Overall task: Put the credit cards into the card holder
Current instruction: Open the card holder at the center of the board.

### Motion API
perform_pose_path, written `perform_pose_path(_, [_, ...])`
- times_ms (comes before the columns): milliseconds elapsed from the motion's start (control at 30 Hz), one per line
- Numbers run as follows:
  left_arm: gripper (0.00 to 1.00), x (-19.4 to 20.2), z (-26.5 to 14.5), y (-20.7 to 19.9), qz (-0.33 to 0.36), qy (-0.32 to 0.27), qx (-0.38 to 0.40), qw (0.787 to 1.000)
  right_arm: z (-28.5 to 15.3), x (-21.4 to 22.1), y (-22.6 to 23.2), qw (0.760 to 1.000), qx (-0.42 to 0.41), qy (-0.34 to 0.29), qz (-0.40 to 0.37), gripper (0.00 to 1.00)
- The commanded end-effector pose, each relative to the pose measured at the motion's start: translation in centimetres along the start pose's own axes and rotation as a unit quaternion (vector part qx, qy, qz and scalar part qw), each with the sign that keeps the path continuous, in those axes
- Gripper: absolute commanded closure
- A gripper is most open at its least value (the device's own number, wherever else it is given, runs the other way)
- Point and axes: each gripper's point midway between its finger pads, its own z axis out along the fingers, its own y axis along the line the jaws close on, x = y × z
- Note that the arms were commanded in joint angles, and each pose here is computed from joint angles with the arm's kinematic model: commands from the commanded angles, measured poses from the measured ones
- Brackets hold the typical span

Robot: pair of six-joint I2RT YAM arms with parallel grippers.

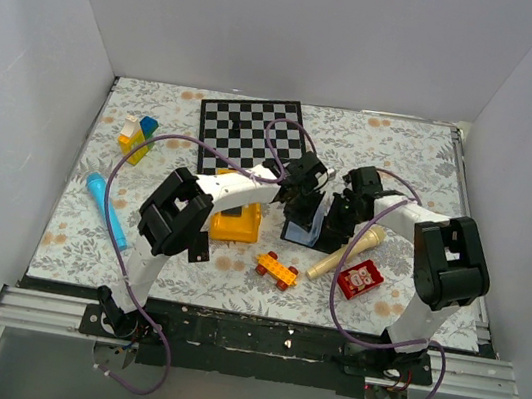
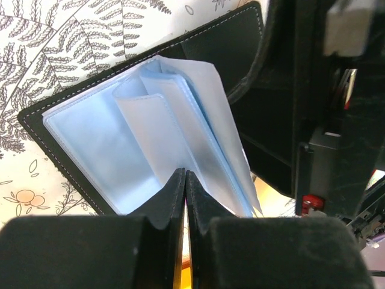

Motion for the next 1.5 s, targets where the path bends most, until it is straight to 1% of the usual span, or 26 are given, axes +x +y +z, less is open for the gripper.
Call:
perform_pose_path(0, [1.00,-0.2,-0.1,-0.6,0.003,-0.010,0.011,1.000,0.1,0.1,-0.5,1.000,0.005,-0.011,0.001,0.96])
perform_pose_path(233, [1.00,-0.3,0.8,-1.0,0.001,-0.003,0.025,1.000,-3.3,-1.4,0.5,0.998,-0.005,-0.065,-0.011,0.83])
perform_pose_path(400, [1.00,-0.6,1.0,-1.4,0.002,-0.005,0.030,1.000,-4.6,-2.0,1.4,0.996,-0.021,-0.082,-0.016,0.76])
perform_pose_path(567, [1.00,-0.7,1.2,-1.6,0.003,-0.005,0.033,0.999,-3.7,-1.5,0.4,0.998,-0.001,-0.060,-0.005,0.77])
perform_pose_path(867, [1.00,-2.1,0.1,-2.5,0.010,-0.024,0.041,0.999,-4.6,-1.8,-1.7,0.995,0.060,-0.080,-0.004,0.78])
perform_pose_path(1100, [1.00,-3.1,-0.1,-3.8,0.016,-0.029,0.056,0.998,-5.8,-2.0,-1.9,0.993,0.063,-0.097,-0.003,0.77])
perform_pose_path(1233, [1.00,-3.6,-0.1,-4.4,0.023,-0.032,0.062,0.997,-5.7,-1.7,-2.1,0.994,0.061,-0.091,0.002,0.77])
perform_pose_path(1467, [1.00,-3.0,1.5,-4.6,0.023,-0.015,0.067,0.997,-7.3,-2.1,-2.8,0.991,0.073,-0.115,0.005,0.77])
